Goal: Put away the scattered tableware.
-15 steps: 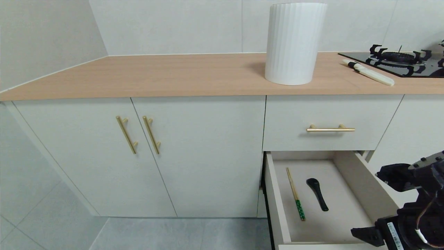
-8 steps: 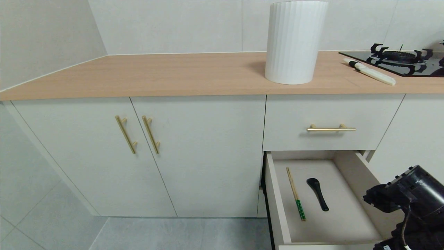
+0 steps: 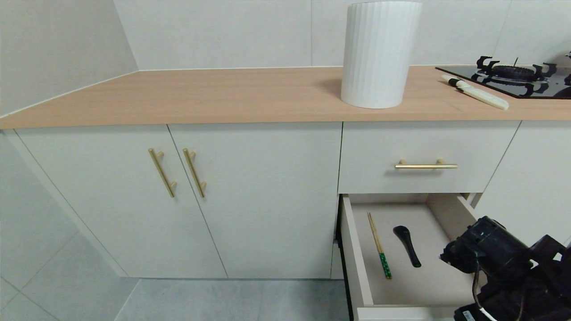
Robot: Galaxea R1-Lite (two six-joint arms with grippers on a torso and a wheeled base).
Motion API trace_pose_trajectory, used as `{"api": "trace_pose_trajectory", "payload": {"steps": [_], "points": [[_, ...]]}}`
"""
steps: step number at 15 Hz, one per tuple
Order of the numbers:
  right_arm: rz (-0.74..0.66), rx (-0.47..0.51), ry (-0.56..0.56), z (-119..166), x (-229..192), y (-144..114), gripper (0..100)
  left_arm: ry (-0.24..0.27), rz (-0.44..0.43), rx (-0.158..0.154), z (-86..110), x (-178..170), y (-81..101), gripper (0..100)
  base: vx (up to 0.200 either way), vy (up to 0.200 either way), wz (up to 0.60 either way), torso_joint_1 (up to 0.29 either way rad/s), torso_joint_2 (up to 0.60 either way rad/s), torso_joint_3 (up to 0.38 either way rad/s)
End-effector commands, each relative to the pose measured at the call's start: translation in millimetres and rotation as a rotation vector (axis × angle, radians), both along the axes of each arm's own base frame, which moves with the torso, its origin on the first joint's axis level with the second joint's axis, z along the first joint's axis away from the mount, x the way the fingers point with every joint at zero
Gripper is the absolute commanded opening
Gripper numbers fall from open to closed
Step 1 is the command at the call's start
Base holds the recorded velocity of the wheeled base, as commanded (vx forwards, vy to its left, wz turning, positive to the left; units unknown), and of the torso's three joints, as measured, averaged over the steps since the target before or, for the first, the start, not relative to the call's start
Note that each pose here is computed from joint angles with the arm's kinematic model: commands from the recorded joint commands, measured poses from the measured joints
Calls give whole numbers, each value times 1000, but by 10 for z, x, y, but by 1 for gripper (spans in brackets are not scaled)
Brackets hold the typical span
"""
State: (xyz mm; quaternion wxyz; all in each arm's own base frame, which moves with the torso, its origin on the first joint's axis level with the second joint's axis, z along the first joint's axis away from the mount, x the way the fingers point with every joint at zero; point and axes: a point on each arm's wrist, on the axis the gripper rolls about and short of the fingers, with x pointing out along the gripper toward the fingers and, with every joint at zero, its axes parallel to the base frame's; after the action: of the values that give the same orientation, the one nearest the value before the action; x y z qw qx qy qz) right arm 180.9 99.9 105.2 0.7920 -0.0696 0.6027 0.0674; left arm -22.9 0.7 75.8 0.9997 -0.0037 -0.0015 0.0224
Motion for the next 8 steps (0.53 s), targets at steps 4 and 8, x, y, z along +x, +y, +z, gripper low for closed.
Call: {"api": "trace_pose_trajectory", "payload": {"steps": [4, 8], "points": [[-97, -37, -123, -63, 167, 17, 100, 1, 1, 0, -1, 1, 0, 100, 0, 0, 0, 0, 0, 0], [-187, -51, -293, -226, 391, 35, 100, 0, 1, 0, 0, 1, 0, 100, 0, 0, 0, 0, 0, 0]]}}
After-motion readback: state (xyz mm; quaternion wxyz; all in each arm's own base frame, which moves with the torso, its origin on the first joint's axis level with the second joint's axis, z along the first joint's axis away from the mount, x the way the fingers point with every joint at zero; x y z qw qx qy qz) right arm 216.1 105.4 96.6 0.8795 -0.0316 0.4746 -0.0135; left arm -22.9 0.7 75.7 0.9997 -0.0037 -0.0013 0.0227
